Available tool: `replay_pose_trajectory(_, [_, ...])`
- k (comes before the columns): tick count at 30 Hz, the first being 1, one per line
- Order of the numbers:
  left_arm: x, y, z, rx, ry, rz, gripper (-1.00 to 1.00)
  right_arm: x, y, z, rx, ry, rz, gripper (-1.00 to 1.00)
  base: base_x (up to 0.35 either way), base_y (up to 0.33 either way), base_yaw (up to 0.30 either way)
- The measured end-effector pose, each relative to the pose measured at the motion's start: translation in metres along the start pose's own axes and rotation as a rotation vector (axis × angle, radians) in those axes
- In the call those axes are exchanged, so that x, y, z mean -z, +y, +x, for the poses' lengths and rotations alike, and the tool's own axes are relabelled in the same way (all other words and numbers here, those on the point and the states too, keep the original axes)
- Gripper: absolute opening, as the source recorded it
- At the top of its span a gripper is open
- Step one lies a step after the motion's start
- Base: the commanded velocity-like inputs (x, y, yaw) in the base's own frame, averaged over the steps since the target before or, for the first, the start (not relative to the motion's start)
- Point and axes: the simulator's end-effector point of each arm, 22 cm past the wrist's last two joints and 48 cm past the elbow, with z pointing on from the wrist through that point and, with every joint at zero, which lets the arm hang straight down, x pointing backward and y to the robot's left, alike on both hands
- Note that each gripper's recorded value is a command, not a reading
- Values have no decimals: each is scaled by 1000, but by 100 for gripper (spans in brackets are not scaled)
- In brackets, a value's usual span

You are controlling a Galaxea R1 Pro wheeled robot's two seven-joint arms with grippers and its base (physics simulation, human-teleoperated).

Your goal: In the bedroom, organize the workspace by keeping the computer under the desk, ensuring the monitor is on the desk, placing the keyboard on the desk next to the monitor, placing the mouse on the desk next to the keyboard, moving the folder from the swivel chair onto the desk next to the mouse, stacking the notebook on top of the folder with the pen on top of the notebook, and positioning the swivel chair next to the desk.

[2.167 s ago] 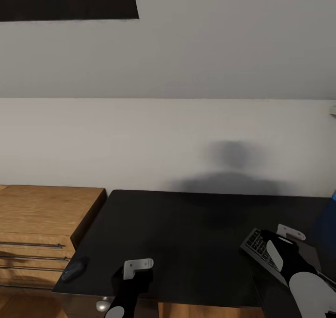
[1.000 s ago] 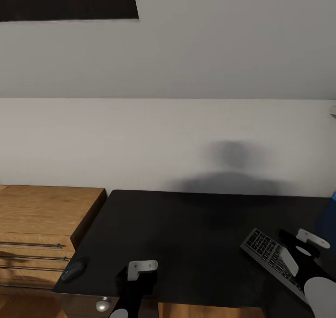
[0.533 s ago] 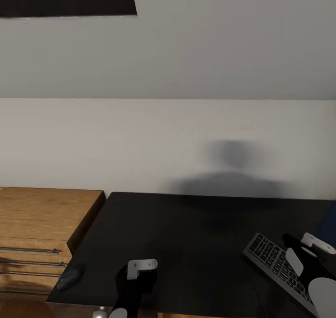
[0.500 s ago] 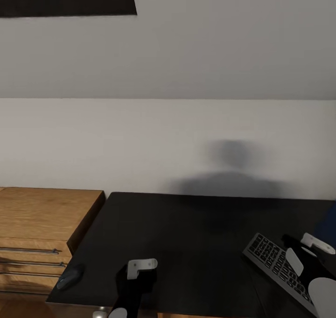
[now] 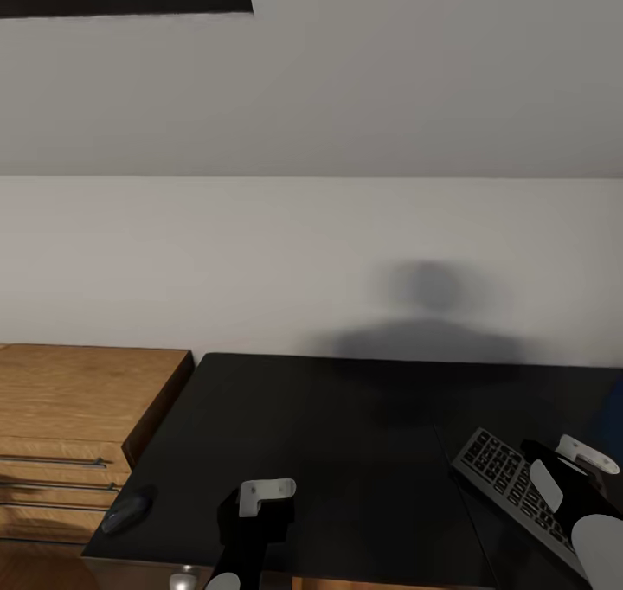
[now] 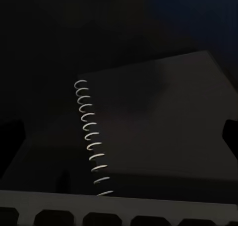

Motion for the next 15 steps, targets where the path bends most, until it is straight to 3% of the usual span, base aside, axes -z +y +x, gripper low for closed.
replay_pose_trajectory(15, [-13, 2, 20, -1, 1, -3, 100, -13, 0, 20, 1, 2, 0, 100, 0, 0, 0])
